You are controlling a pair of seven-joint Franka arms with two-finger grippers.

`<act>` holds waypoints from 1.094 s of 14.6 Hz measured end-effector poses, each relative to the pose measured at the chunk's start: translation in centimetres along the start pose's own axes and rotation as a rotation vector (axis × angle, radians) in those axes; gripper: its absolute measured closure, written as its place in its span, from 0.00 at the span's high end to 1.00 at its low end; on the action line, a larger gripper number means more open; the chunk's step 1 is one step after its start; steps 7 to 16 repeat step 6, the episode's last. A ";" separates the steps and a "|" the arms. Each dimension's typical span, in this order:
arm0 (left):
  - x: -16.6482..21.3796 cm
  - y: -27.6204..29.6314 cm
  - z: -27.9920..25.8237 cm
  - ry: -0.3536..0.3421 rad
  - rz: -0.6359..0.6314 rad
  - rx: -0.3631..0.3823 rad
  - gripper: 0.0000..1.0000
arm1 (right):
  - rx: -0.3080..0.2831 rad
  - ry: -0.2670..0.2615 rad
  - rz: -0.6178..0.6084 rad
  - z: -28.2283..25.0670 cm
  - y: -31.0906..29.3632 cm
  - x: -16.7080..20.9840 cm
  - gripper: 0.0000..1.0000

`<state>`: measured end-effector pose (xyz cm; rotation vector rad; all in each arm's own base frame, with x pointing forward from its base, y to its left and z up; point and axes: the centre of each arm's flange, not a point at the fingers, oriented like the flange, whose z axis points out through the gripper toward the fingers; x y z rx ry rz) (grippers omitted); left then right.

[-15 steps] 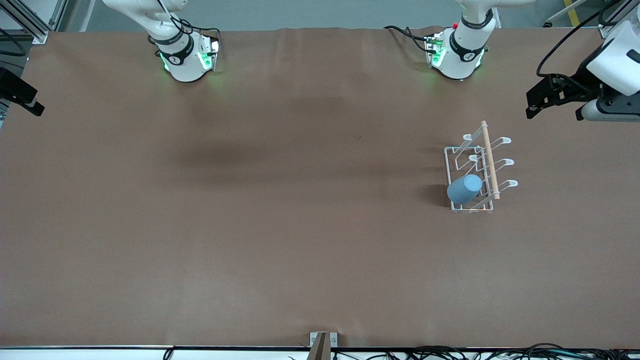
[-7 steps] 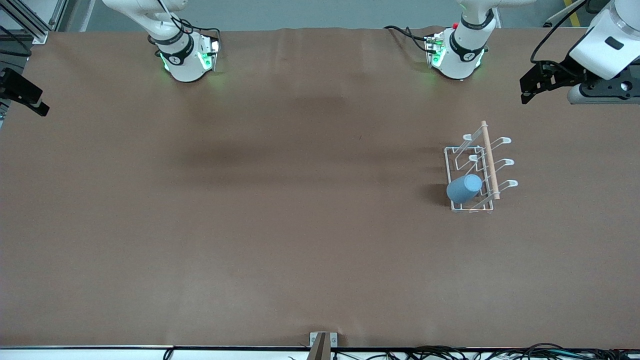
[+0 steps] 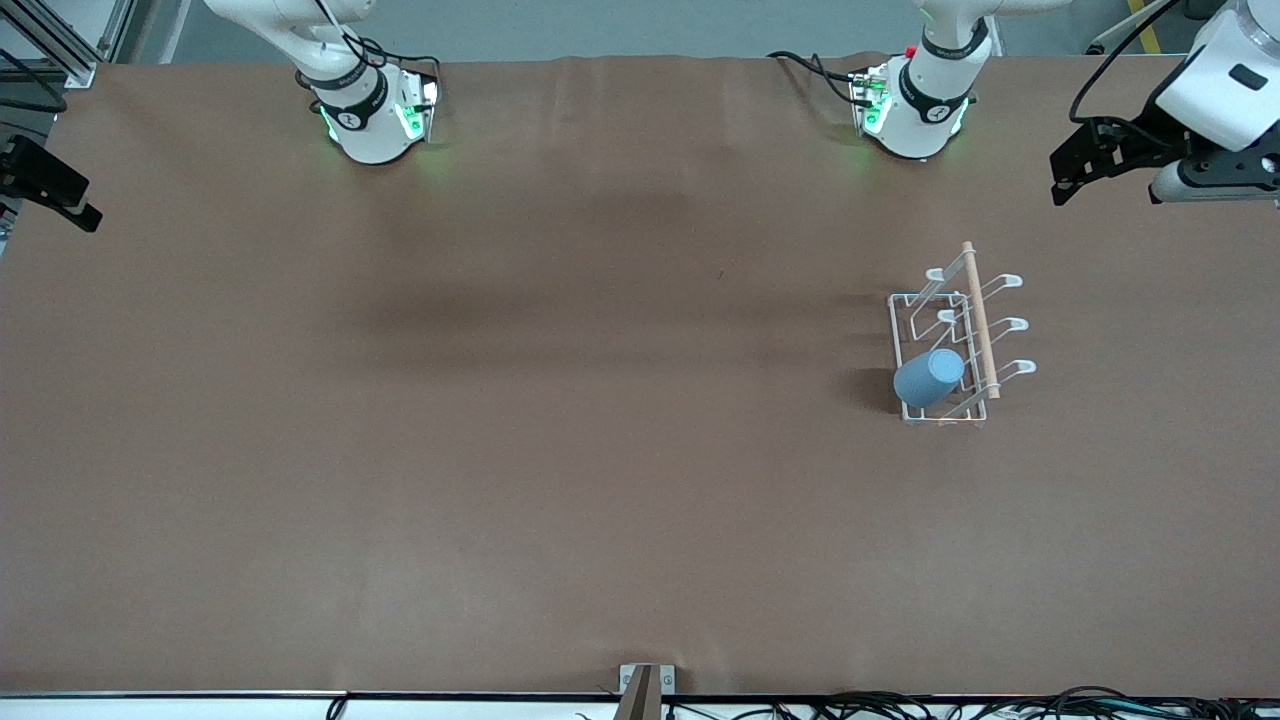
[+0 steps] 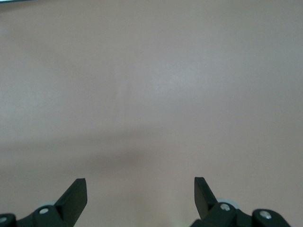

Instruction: Hang cup on cup holder

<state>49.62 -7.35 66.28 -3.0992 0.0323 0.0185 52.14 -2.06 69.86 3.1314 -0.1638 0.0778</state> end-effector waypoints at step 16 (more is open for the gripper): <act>0.0 0.1 -1.0 0.018 0.002 -0.004 1.00 | 0.000 0.000 -0.001 0.0 -0.1 0.0 1.00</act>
